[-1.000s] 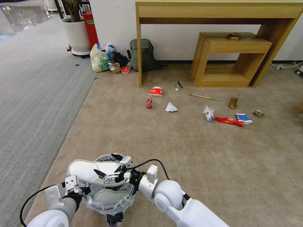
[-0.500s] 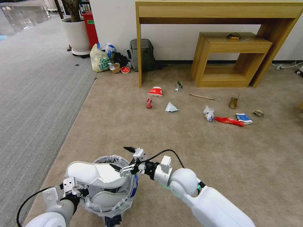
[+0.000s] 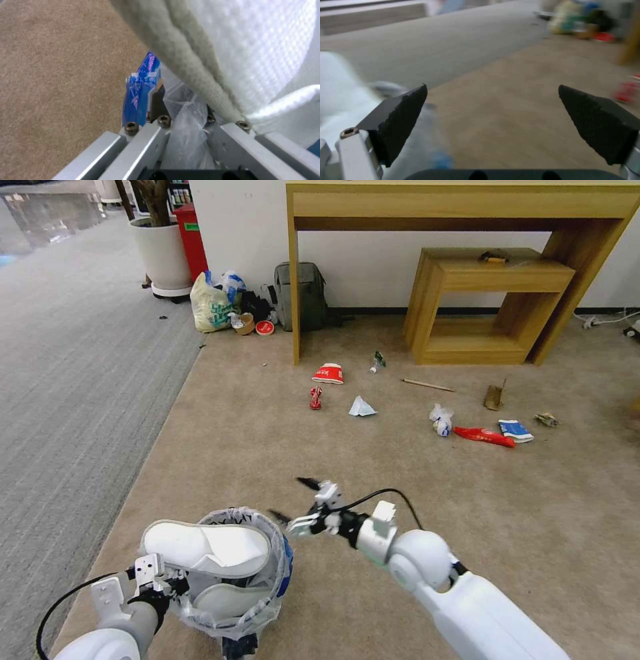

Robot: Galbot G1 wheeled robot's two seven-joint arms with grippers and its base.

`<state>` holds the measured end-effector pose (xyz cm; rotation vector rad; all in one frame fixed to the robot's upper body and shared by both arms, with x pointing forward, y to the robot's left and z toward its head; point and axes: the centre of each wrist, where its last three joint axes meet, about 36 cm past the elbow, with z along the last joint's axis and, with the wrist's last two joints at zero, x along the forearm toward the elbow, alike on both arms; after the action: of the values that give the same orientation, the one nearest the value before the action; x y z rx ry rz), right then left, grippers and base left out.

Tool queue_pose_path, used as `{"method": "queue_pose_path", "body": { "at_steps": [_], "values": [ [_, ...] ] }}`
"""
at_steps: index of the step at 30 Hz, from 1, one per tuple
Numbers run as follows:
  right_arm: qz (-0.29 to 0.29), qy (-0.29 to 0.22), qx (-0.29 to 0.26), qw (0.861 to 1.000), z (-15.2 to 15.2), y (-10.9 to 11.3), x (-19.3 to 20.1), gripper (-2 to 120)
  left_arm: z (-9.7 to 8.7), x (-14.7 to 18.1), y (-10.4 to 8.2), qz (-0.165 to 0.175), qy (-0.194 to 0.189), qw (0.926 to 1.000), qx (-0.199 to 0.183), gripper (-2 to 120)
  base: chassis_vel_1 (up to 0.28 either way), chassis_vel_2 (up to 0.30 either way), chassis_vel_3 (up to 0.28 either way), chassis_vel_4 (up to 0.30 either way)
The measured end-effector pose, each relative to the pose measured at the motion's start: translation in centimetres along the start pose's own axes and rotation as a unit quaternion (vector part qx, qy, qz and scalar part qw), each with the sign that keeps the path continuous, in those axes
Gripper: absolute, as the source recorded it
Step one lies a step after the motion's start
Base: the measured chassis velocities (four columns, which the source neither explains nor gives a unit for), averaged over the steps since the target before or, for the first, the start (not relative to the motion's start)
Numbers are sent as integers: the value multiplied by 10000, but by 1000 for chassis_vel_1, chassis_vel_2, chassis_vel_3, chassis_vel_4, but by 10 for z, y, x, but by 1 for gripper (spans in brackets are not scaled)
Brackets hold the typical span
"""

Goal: Pick up the trash bin and place the garbage on the floor into it.

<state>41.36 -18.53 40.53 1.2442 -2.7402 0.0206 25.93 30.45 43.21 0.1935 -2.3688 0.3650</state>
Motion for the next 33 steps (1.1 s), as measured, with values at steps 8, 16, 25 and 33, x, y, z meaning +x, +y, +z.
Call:
{"method": "queue_pose_path", "body": {
  "at_steps": [8, 16, 25, 33],
  "values": [
    [1144, 99, -174, 9932, 11, -26, 69, 100, 1, 2, 4, -25, 25, 10000, 20, 0, 0, 0, 0, 0],
    [1804, 149, -274, 9831, 19, -17, 118, 100, 4, 0, 5, 43, 65, 10000, 27, 0, 0, 0, 0, 0],
    [2479, -58, -398, 9679, 18, 1, 133, 100, 3, 2, 11, 111, 62, 9999, -13, 0, 0, 0, 0, 0],
    [2875, -201, -439, 9565, 16, 15, 142, 100, 3, 4, 13, 164, 47, 9998, -119, 0, 0, 0, 0, 0]
  ]
}}
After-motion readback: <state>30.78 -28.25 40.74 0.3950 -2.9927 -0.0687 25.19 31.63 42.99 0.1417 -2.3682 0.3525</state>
